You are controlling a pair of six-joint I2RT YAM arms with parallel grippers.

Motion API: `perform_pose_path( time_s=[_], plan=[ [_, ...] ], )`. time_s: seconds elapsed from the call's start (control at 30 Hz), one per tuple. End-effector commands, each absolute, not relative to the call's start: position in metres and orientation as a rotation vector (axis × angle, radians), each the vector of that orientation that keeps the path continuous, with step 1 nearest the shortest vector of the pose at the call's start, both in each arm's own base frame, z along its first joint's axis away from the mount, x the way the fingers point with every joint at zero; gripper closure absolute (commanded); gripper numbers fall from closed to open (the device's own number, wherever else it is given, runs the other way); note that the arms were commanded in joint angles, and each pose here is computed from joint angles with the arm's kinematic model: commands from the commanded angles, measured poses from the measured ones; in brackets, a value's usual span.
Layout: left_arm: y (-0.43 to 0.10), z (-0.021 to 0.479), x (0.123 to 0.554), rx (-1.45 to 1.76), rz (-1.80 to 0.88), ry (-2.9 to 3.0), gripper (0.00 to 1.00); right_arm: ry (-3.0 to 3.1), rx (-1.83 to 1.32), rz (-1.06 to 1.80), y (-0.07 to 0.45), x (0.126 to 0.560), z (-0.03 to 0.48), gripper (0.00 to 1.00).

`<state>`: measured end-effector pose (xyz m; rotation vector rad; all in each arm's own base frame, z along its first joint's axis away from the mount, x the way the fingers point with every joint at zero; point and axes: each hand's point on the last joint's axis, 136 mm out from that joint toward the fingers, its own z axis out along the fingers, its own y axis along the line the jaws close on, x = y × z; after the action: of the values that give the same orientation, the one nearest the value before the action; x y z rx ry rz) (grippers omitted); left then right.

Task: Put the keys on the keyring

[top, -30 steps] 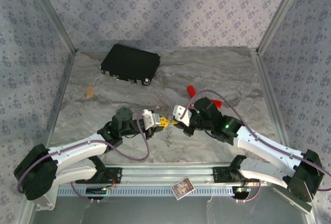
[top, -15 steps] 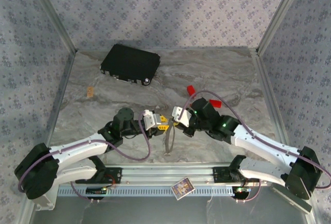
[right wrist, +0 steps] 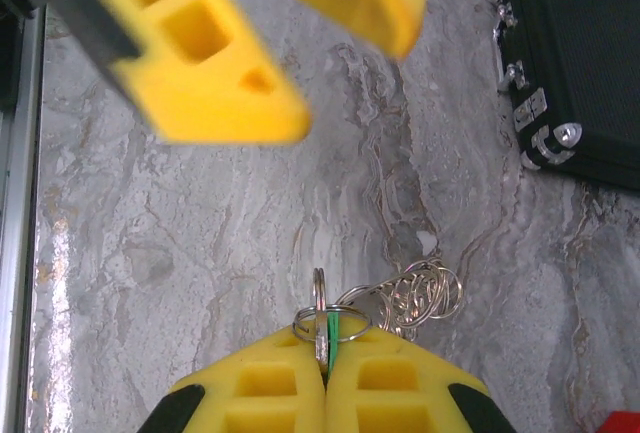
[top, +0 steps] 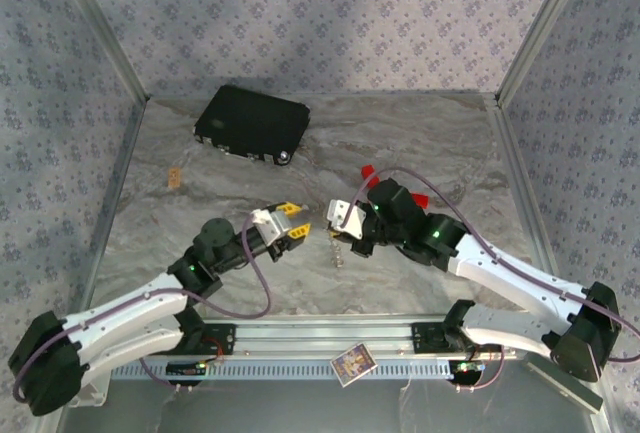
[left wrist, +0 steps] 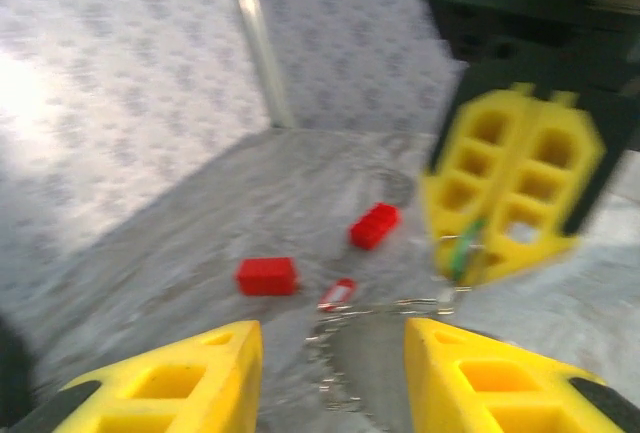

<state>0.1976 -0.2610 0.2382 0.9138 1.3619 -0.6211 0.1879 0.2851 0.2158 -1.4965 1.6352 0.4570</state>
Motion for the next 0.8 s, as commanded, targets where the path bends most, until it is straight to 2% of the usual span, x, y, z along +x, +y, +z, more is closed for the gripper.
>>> perform_pose_path(
  time_s=[0.0, 0.23, 0.47, 0.63, 0.77],
  plan=[
    [-0.216, 0.250, 0.229, 0.652, -0.429, 1.425, 0.56, 1.568, -1.527, 0.455, 0.295, 0.186, 0.235, 1.00],
    [-0.133, 0.254, 0.253, 0.275, -0.275, 1.533, 0.51, 1.478, -1.554, 0.510, 0.335, 0.187, 0.250, 1.00],
    [-0.076, 0.260, 0.250, 0.047, -0.210, 1.560, 0.47, 1.319, -1.484, 0.804, 0.415, 0.178, 0.279, 1.00],
    [-0.061, 0.270, 0.242, 0.004, -0.194, 1.581, 0.43, 1.399, -1.405, 0.811, 0.452, 0.197, 0.253, 1.00],
    [-0.062, 0.271, 0.241, 0.004, -0.208, 1.596, 0.42, 1.500, -1.429, 0.738, 0.457, 0.206, 0.212, 1.00]
  ],
)
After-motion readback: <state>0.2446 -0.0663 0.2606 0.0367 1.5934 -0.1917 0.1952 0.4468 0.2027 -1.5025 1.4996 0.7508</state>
